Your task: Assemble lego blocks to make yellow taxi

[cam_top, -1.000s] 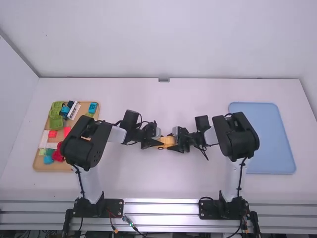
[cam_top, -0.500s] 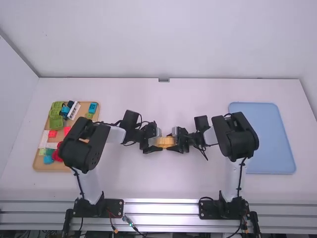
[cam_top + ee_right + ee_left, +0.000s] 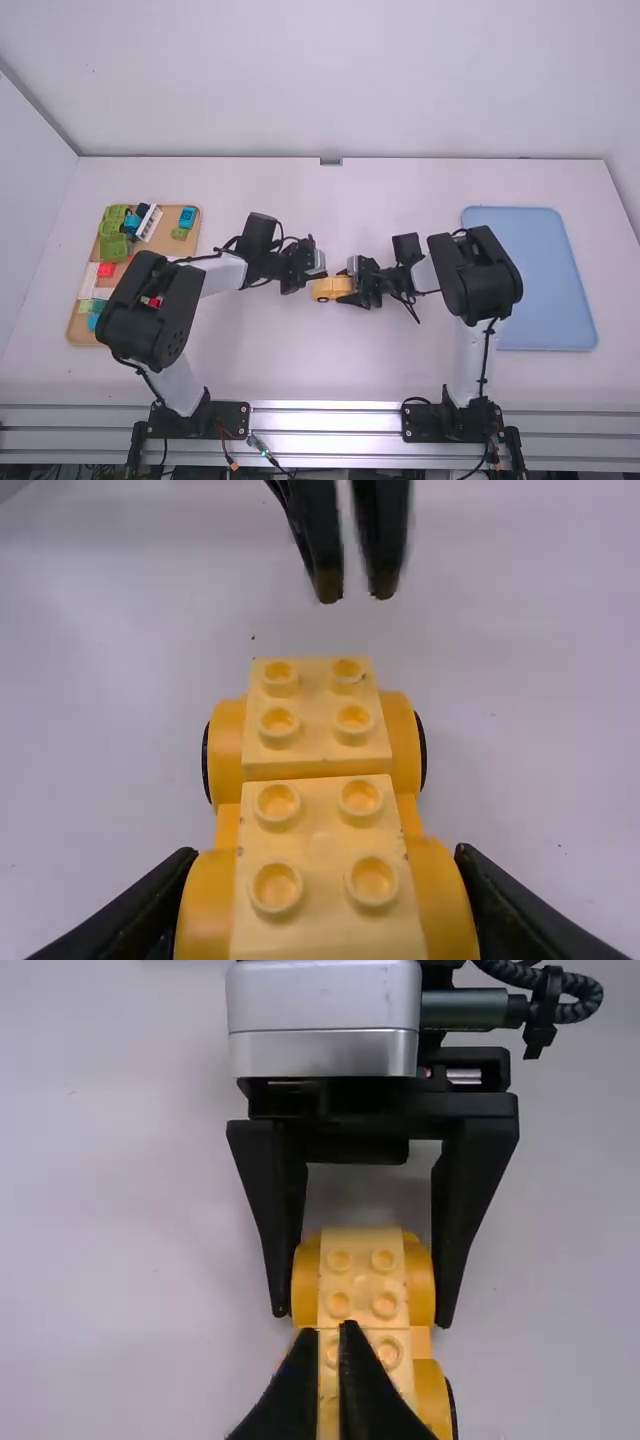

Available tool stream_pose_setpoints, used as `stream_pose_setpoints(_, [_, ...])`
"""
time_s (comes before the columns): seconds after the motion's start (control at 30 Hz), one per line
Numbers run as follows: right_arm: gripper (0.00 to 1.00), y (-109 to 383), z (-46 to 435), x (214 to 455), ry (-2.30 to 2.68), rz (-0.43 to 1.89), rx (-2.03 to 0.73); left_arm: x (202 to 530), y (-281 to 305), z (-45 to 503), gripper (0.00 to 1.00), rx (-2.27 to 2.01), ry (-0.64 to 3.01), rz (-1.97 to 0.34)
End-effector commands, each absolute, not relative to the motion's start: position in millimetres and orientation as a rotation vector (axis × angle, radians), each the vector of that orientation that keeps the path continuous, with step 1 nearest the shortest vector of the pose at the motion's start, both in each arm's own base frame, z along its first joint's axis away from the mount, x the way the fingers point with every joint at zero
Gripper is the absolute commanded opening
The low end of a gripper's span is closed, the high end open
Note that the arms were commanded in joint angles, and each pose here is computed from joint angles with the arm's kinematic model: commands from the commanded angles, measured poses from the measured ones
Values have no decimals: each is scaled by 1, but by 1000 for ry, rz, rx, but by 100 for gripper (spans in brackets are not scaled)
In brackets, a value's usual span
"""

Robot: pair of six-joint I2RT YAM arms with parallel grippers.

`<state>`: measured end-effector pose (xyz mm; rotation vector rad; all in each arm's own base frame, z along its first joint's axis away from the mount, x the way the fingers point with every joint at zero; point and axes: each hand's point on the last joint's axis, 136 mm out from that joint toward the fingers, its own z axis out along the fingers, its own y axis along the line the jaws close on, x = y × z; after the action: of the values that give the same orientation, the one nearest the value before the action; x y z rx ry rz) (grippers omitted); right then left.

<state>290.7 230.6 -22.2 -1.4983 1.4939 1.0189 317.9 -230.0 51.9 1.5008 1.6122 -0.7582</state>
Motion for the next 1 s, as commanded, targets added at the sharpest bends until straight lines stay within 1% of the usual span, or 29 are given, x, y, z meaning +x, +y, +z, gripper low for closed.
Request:
stream_pose_setpoints(0.0, [48, 231, -28, 292, 1515, 1023, -1498, 317, -229, 51, 2, 1498, 1626, -759])
stream_pose_setpoints(0.07, [48, 231, -28, 292, 1515, 1025, -1498, 320, -226, 44, 2, 1502, 1656, -728])
stream_pose_setpoints(0.17, [48, 231, -28, 292, 1515, 1024, -1498, 320, -227, 38, 2, 1500, 1656, -744])
stream_pose_setpoints(0.33, [48, 231, -28, 292, 1515, 1025, -1498, 312, -233, 35, 2, 1499, 1617, -838])
stream_pose_setpoints(0.67, [48, 231, -28, 292, 1516, 1024, -1498, 305, -233, 13, 2, 1498, 1678, -887])
stream_pose_setpoints(0.8, [48, 231, -28, 292, 1514, 1023, -1498, 299, -233, 0, 3, 1503, 1716, -919])
stream_pose_setpoints(0.83, [48, 231, -28, 292, 1514, 1024, -1498, 297, -231, -3, 2, 1506, 1730, -919])
stream_pose_setpoints(0.97, [48, 231, -28, 292, 1515, 1023, -1498, 291, -229, -14, 2, 1509, 1779, -942])
